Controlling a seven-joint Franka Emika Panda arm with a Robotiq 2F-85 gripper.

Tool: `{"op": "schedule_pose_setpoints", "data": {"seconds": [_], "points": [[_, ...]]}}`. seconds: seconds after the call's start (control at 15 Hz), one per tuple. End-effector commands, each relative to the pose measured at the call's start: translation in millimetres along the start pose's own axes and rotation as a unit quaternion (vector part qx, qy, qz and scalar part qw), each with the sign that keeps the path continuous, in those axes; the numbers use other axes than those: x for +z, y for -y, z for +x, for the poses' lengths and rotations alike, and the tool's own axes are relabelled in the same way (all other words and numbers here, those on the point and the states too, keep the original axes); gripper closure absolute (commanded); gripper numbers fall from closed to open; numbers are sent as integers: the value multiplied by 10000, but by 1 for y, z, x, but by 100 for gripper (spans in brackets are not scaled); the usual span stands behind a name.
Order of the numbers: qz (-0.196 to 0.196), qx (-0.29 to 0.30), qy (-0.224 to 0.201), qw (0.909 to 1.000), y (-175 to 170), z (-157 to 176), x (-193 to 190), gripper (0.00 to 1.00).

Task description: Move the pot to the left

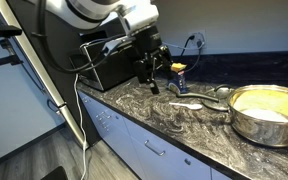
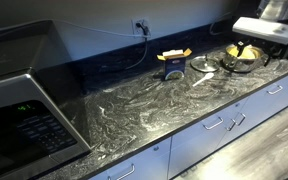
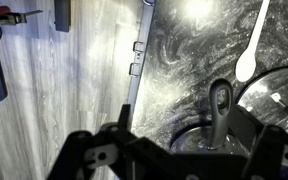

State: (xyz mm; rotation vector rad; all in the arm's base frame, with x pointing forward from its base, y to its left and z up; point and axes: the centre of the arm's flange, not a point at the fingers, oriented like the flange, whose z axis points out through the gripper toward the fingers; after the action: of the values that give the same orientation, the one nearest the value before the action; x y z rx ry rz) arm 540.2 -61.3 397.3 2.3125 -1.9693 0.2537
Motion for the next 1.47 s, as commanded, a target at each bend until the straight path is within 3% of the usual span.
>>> {"op": "schedule_pose_setpoints", "data": {"seconds": [0.0,0.47,1.4], "points": [[23,270,174,9995,54,28,18,0],[-14,516,142,9986,87,52,53,0],[-158,405,242,9988,90,86,97,0]]}}
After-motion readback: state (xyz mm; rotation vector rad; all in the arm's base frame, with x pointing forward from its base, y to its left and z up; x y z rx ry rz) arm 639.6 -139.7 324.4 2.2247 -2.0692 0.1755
